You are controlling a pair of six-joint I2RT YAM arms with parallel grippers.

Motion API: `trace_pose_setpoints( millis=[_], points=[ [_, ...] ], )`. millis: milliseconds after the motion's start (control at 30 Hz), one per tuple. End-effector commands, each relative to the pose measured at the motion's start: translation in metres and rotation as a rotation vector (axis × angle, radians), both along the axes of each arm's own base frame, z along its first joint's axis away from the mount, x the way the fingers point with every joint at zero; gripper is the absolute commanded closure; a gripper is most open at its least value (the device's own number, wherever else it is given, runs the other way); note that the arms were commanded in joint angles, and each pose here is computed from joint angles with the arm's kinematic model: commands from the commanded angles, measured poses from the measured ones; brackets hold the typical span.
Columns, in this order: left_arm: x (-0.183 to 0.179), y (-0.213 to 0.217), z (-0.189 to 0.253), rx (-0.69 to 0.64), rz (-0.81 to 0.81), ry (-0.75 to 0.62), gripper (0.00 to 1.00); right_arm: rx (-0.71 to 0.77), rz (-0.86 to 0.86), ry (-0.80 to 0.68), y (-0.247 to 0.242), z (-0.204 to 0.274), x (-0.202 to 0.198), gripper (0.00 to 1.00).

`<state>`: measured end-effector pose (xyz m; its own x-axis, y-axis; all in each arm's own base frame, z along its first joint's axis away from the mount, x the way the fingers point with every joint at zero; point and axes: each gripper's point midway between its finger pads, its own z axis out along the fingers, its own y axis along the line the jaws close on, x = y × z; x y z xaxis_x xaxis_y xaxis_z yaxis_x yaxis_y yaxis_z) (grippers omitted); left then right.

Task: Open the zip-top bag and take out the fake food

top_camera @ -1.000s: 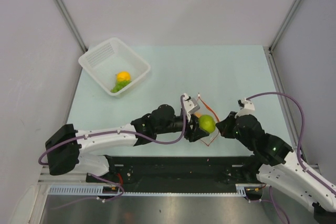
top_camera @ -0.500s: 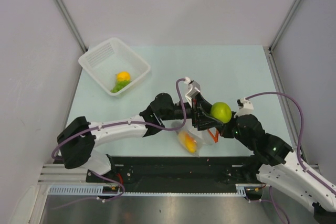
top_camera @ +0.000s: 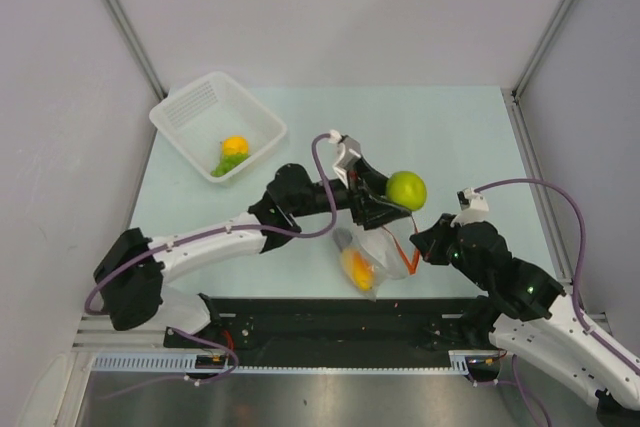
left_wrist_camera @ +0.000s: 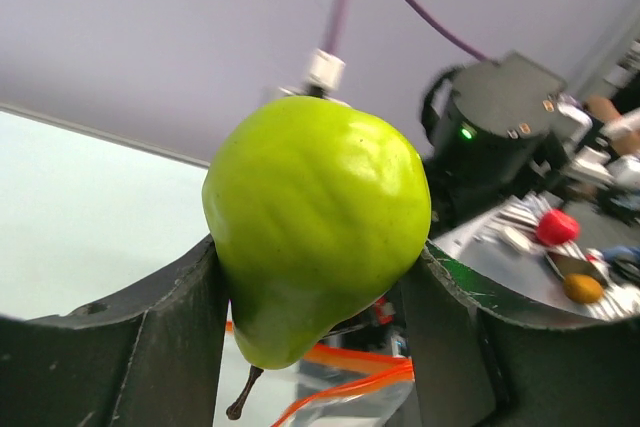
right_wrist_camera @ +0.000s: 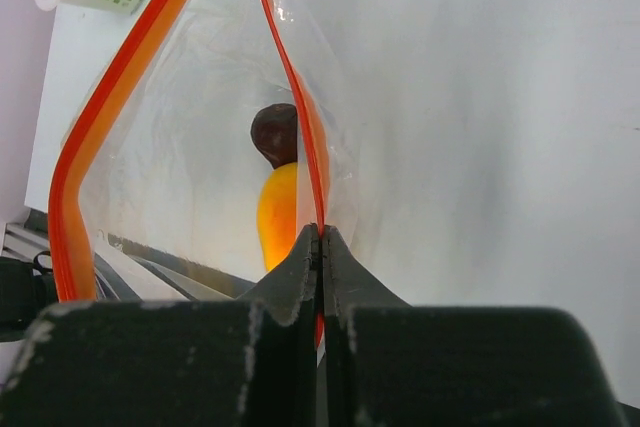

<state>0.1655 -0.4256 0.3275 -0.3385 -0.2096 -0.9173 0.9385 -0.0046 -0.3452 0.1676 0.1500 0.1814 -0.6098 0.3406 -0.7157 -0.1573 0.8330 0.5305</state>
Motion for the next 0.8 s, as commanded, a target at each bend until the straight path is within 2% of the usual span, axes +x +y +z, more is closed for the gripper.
trace_pose_setpoints(
  millis=[0, 67, 100, 133, 167, 233, 333, 367, 433, 500, 600, 667, 767],
  points=[
    [0.031, 0.047, 0.048, -0.045, 0.163, -0.086, 1.00, 0.002, -0.027, -0.053, -0.008, 0.017, 0.003, 1.00],
    [0.068, 0.077, 0.045, -0.001, 0.355, -0.033, 0.99, 0.003, -0.026, -0.056, -0.007, 0.019, 0.004, 1.00],
    [0.085, 0.090, 0.040, 0.025, 0.449, 0.005, 0.96, 0.003, -0.028, -0.056, -0.007, 0.019, 0.004, 1.00],
    [0.127, 0.123, 0.033, 0.039, 0.693, 0.088, 0.96, 0.002, -0.029, -0.055, -0.008, 0.018, 0.004, 1.00],
    [0.140, 0.145, 0.016, 0.113, 0.806, 0.163, 0.96, 0.001, -0.029, -0.056, -0.008, 0.018, 0.004, 1.00],
    [0.179, 0.204, 0.002, 0.130, 1.089, 0.276, 0.96, -0.002, -0.032, -0.061, -0.008, 0.019, 0.005, 1.00],
    [0.207, 0.269, -0.034, 0.191, 1.297, 0.423, 0.95, -0.011, -0.031, -0.065, -0.009, 0.020, 0.006, 1.00],
    [0.211, 0.279, -0.038, 0.187, 1.312, 0.450, 0.87, -0.010, -0.030, -0.066, -0.008, 0.021, 0.006, 1.00],
    [0.230, 0.308, -0.053, 0.180, 1.369, 0.535, 0.84, -0.016, -0.032, -0.066, -0.009, 0.021, 0.006, 1.00],
    [0.241, 0.313, -0.066, 0.167, 1.333, 0.617, 0.84, -0.019, -0.035, -0.066, -0.010, 0.021, 0.007, 1.00],
    [0.274, 0.329, -0.110, 0.206, 1.311, 0.759, 0.94, -0.019, -0.035, -0.065, -0.009, 0.020, 0.007, 1.00],
    [0.289, 0.326, -0.114, 0.215, 1.277, 0.775, 0.98, -0.021, -0.035, -0.062, -0.009, 0.020, 0.007, 1.00],
    [0.308, 0.322, -0.142, 0.262, 1.251, 0.853, 1.00, -0.022, -0.032, -0.060, -0.009, 0.021, 0.006, 1.00]
  ],
)
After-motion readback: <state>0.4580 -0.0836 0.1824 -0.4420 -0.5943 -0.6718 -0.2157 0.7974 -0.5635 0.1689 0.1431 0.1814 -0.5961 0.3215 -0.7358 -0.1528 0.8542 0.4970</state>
